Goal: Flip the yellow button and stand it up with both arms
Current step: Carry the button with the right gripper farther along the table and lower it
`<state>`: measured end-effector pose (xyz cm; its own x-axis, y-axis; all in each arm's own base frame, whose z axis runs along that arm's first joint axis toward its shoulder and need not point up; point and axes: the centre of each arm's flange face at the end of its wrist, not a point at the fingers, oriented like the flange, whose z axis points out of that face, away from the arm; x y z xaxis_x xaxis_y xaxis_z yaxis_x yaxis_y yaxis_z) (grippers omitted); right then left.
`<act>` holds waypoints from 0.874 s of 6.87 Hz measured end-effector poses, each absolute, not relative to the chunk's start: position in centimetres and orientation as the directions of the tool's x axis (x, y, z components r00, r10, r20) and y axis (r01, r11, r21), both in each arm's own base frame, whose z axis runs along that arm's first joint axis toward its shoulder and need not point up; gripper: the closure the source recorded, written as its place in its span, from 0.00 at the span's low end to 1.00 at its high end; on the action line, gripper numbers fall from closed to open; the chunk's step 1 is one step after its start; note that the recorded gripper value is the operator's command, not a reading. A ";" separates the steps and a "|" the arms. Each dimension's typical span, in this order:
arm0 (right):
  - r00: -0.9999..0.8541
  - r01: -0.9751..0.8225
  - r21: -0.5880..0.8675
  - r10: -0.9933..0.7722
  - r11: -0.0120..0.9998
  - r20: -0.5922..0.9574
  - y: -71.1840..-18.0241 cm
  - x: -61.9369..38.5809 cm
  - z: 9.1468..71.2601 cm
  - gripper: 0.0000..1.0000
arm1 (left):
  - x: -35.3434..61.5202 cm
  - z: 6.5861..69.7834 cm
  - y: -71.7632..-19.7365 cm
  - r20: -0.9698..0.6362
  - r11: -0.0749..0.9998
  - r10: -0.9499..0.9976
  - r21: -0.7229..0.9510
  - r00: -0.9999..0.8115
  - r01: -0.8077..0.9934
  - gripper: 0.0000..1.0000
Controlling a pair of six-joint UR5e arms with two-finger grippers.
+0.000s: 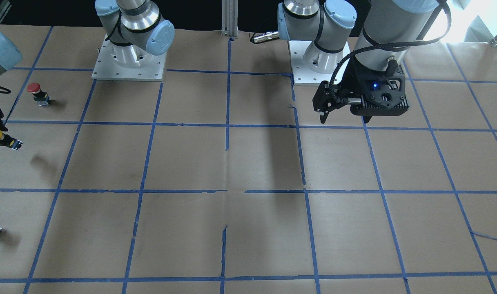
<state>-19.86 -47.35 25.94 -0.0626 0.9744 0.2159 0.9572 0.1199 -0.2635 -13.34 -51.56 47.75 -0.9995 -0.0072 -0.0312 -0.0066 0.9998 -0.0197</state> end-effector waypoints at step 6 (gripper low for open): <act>-0.075 0.964 -0.239 0.979 0.121 0.191 -48.3 -20.3 22.3 0.05 | -13.8 47.7 -51.7 -0.014 0.998 -0.052 -0.028 -0.999 -0.052 0.00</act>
<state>-20.33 -48.30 22.34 -0.0752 0.9787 0.1911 0.9635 0.1206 -0.2388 -13.82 -51.74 47.67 -0.9985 -0.0523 -0.0138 -0.0519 0.9983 -0.0279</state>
